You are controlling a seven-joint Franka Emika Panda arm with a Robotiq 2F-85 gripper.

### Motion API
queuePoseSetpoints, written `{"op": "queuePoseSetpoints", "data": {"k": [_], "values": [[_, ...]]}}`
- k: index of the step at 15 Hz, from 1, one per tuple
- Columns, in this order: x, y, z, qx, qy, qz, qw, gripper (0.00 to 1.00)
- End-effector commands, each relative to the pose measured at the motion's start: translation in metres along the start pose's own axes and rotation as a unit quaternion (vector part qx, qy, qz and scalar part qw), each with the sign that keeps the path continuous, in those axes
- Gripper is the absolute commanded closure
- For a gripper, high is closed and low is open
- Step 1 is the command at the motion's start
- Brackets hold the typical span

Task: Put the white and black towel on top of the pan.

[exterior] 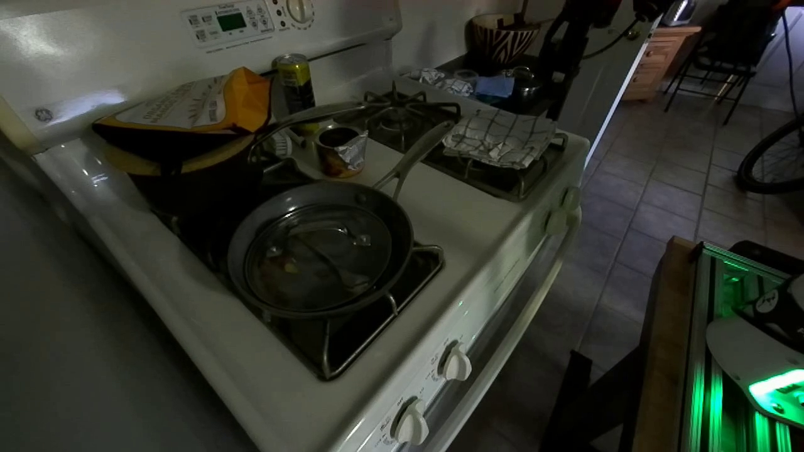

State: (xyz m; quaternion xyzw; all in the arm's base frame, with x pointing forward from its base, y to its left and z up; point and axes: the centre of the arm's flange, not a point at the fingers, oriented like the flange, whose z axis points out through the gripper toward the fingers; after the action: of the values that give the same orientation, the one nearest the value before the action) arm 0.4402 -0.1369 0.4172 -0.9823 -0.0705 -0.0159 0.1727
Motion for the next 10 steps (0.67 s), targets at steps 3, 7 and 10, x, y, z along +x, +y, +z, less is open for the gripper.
{"op": "queuePoseSetpoints", "data": {"k": [3, 7, 10], "values": [[0.015, 0.064, 0.019, 0.032, -0.013, -0.016, 0.9993, 0.00], [0.037, 0.076, 0.017, 0.035, 0.000, -0.003, 0.9994, 0.00], [0.059, 0.081, 0.020, 0.039, -0.002, -0.024, 0.9990, 0.00]]}}
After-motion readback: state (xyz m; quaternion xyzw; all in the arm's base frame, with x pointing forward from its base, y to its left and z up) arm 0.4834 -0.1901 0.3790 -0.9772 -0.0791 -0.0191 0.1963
